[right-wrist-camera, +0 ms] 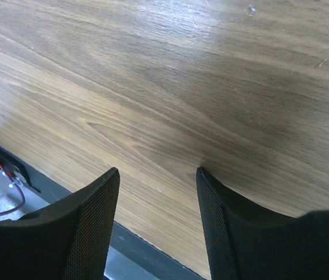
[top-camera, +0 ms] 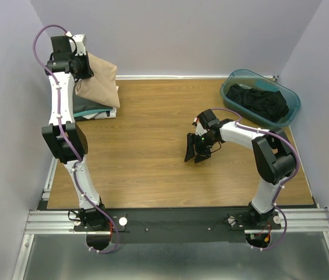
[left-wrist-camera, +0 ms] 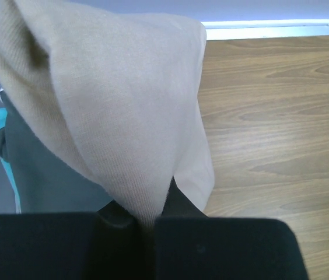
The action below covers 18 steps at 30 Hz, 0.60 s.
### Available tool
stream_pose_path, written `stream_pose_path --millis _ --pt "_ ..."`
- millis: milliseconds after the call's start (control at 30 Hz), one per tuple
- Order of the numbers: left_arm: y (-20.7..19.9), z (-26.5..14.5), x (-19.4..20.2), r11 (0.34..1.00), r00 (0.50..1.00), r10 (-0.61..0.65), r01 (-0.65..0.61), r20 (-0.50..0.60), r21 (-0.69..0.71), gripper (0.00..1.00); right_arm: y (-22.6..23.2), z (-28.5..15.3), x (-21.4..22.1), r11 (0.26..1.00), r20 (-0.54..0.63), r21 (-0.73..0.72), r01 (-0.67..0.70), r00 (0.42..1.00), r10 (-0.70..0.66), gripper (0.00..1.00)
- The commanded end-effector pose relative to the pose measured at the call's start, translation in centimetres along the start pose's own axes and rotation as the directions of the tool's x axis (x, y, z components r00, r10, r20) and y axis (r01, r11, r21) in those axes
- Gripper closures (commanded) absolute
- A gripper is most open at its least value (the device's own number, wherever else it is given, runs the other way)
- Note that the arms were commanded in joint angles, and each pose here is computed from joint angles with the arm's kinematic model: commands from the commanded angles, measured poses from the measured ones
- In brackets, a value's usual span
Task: Fold and stack the t-shirts
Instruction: Neatly place the folded tshirt to the corner
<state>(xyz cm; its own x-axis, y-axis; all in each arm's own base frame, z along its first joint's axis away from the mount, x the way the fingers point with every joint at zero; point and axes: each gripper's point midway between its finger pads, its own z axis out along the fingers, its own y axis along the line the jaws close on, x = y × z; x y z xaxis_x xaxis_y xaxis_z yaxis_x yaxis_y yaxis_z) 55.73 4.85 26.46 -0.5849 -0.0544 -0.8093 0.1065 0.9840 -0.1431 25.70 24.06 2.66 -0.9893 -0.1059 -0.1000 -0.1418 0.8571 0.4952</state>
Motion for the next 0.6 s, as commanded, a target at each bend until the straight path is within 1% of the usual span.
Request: stream_pose_path --millis 0,333,500,567 --pt "0.6 -0.2 -1.6 0.999 0.998 -0.002 0.0 0.064 0.038 1.0 -0.7 0.1 1.2 1.0 -0.026 0.025 -0.008 1.0 0.009 0.37" --pt "3.9 2.7 1.6 0.999 0.999 -0.045 0.045 -0.006 0.012 1.0 -0.8 0.1 1.6 0.999 -0.029 0.028 -0.018 0.999 0.019 0.37" --pt "6.9 3.1 3.1 0.997 0.996 -0.081 0.08 -0.026 -0.019 1.0 -0.9 -0.1 1.7 0.999 -0.026 0.029 -0.02 0.999 0.021 0.37" --pt "7.4 3.3 3.5 0.997 0.996 -0.076 0.075 -0.035 -0.027 1.0 -0.9 0.0 1.9 0.999 -0.03 0.031 -0.02 0.999 0.021 0.37"
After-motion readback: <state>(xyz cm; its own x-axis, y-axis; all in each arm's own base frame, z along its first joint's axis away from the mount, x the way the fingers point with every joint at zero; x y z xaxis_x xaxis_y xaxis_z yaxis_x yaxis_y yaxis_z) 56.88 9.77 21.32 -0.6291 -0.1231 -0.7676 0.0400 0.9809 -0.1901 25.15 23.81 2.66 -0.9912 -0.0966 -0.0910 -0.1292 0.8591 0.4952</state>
